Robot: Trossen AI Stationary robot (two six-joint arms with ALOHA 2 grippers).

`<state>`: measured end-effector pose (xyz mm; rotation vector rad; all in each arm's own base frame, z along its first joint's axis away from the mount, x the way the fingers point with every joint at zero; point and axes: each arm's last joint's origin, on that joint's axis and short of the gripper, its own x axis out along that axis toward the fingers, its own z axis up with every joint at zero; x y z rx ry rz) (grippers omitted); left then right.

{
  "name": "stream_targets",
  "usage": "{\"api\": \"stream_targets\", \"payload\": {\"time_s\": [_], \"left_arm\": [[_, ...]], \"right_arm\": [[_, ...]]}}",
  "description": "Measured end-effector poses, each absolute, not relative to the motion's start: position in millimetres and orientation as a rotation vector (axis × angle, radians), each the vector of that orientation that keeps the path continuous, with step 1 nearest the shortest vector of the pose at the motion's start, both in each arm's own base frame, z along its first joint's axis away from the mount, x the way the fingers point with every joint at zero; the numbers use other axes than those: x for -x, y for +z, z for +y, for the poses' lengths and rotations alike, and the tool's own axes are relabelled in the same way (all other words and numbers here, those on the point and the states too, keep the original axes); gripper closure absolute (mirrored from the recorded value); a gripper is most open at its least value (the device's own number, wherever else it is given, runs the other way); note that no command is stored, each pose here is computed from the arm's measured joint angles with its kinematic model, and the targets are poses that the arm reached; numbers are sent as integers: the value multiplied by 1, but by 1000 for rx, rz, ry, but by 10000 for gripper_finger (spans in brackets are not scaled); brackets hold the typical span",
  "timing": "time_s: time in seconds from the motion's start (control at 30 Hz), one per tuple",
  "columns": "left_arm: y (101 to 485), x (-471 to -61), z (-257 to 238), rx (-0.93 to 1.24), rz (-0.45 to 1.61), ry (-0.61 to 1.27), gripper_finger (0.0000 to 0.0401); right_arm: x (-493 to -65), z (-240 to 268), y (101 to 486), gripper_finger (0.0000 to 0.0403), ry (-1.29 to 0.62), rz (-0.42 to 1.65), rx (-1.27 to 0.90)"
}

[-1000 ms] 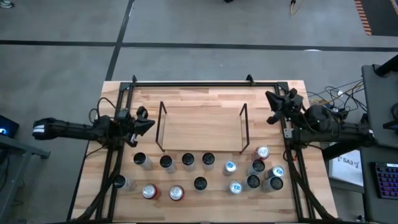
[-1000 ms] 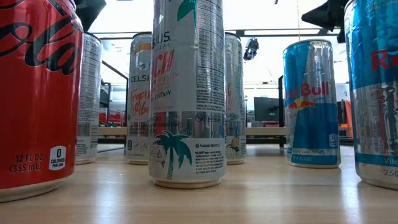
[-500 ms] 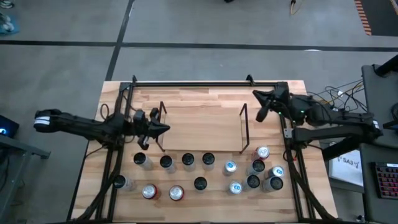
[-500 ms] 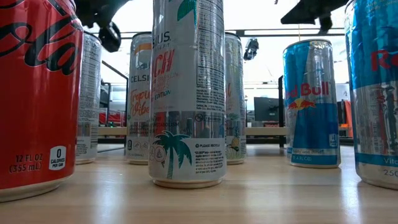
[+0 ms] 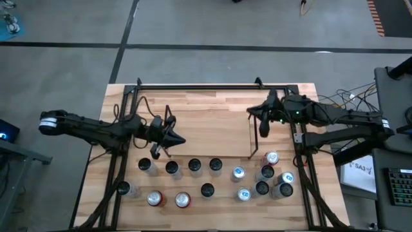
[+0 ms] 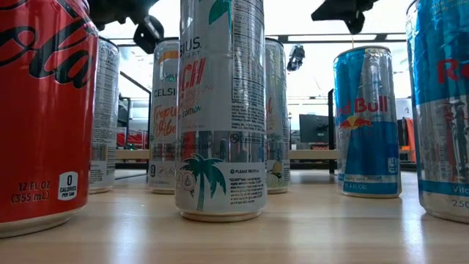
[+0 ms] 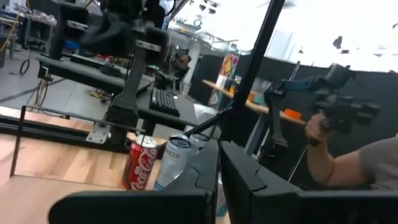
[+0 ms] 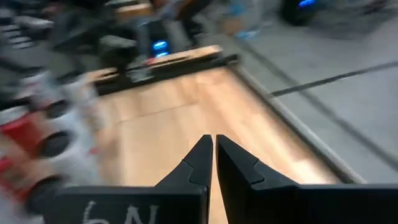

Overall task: Place canned beverage on shelf
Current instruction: Put the top left blue soda can on the shelf

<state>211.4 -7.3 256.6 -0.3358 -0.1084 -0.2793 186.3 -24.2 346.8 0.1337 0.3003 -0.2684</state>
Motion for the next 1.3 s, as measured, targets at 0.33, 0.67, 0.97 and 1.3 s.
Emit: {"api": "stream_targets", "payload": {"time_s": [0.33, 0.67, 0.97, 1.3], "left_arm": [[275, -237, -7, 355, 81, -245, 401], [305, -254, -9, 209, 241, -303, 401], [330, -249, -8, 75, 385, -218, 401], [324, -216, -15, 32, 294, -171, 401]], "right_arm": [[-199, -6, 361, 390, -14, 354, -181], [-234, 15, 367, 390, 62, 448, -197], [-276, 20, 367, 390, 26, 641, -263], [-298, 40, 353, 390, -38, 1015, -329]]}}
